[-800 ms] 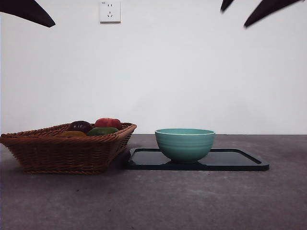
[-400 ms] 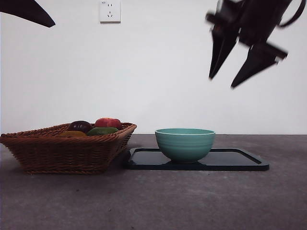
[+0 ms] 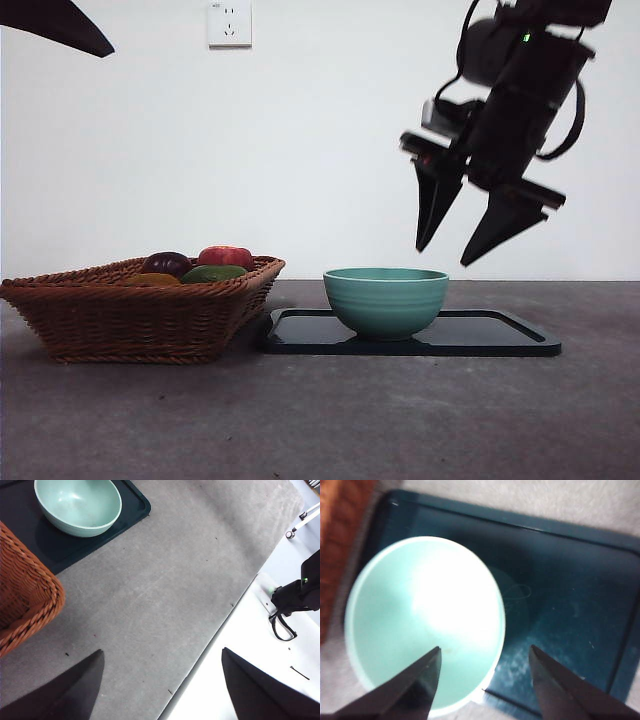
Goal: Pick up the wifruite, put it on the bowl, pick up the plate, put it on desk
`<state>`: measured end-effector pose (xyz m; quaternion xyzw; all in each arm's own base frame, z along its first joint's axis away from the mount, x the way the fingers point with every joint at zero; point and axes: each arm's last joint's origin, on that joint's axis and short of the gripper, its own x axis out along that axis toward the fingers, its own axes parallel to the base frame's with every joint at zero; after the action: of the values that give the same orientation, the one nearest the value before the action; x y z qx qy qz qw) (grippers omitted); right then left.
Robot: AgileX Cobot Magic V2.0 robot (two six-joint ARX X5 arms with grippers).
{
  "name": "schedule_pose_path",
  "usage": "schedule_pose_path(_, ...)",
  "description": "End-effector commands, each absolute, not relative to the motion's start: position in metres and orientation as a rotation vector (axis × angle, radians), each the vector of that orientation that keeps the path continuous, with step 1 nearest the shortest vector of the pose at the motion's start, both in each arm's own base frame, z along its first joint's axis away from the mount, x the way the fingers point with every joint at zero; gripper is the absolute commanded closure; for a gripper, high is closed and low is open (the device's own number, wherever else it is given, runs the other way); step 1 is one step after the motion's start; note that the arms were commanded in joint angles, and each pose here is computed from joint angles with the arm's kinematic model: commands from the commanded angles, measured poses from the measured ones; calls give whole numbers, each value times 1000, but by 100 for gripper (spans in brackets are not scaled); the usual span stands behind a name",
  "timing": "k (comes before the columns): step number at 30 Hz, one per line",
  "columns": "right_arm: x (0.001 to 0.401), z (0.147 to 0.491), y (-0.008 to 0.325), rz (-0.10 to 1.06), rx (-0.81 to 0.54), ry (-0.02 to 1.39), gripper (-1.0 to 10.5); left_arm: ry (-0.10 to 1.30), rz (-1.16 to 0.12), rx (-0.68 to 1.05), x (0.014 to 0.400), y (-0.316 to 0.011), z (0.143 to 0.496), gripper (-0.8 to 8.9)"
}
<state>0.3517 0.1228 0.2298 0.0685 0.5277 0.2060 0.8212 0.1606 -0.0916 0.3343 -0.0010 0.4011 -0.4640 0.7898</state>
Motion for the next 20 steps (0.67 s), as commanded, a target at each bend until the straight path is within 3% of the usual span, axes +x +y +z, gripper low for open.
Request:
schedule_pose_path(1,361,223,128,451,133,1112,669,848,-1013,7,162,-93,337,439)
schedule_pose_path(8,368,207,133,453,127,1119,703,848,-1012,7,162,-93,337,439)
schedule_pose_path(18,372,201,136,443,115,1100,937,848,-1012,7,162,-93,337,439)
schedule_pose_path(20,373,201,136,437,111,1097,939,848,-1012,7,162,-93,337,439)
